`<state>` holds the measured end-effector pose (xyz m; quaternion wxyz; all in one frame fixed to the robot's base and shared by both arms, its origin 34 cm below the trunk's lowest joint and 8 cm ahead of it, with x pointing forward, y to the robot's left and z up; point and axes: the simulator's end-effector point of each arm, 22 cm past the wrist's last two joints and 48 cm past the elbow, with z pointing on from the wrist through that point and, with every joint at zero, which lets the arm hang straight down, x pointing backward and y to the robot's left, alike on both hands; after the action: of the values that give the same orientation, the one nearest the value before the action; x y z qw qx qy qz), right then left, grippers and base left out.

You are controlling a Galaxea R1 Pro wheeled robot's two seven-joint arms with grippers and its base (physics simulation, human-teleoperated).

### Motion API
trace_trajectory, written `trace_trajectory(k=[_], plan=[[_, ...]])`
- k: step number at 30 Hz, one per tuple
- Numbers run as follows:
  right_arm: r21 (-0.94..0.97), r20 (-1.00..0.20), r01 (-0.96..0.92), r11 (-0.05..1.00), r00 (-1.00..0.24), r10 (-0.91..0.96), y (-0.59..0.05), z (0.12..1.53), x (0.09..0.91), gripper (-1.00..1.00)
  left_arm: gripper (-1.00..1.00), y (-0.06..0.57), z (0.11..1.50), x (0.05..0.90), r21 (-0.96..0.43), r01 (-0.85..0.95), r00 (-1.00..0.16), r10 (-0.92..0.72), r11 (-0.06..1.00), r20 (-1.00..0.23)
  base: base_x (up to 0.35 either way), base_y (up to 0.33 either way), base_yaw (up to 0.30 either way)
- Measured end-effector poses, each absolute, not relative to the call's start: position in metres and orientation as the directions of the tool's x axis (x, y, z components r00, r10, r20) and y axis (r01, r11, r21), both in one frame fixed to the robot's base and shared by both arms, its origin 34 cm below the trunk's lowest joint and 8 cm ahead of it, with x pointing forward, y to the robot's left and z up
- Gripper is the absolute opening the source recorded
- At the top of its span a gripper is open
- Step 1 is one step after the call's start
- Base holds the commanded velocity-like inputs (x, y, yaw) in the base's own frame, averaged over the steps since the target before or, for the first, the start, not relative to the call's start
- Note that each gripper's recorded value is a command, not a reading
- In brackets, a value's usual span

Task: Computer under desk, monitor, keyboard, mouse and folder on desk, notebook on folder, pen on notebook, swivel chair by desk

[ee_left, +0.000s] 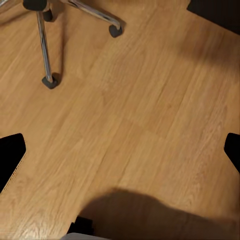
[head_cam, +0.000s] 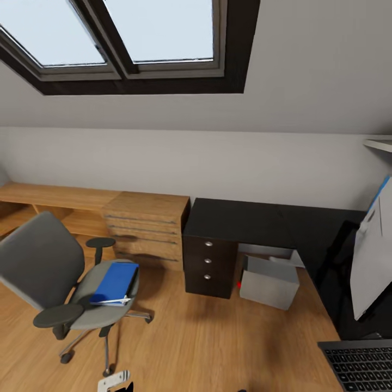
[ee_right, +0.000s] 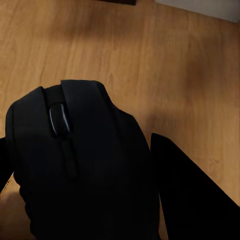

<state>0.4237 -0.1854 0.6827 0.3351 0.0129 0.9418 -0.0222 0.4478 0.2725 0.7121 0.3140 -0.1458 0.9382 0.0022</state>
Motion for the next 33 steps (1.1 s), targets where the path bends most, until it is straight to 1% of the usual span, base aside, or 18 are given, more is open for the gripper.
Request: trace_trajectory(k=[5,12,23,33], plan=[[-0.033,-0.633,0.04,0.999,-0.774,0.01,-0.185,0.683,0.424,-1.0,1.0,0.272,0.712,0.448,-0.088,-0.275,-0.76,-0.273,0.957,-0.59,0.034,0.037,-0.049],[-0.031,-0.644,0.041,0.999,-0.765,0.011,-0.185,0.686,0.427,-1.0,1.0,0.273,0.712,0.447,-0.087,-0.275,-0.761,-0.271,0.958,-0.59,0.018,0.003,-0.197],[-0.026,-0.658,0.041,0.999,-0.753,0.014,-0.185,0.691,0.431,-1.0,1.0,0.273,0.716,0.45,-0.089,-0.273,-0.754,-0.27,0.958,-0.599,0.262,0.061,-0.22],[-0.005,-0.664,0.022,1.0,-0.748,0.012,-0.179,0.693,0.432,-1.0,1.0,0.273,0.72,0.453,-0.091,-0.273,-0.748,-0.271,0.958,-0.606,0.052,0.003,-0.222]])
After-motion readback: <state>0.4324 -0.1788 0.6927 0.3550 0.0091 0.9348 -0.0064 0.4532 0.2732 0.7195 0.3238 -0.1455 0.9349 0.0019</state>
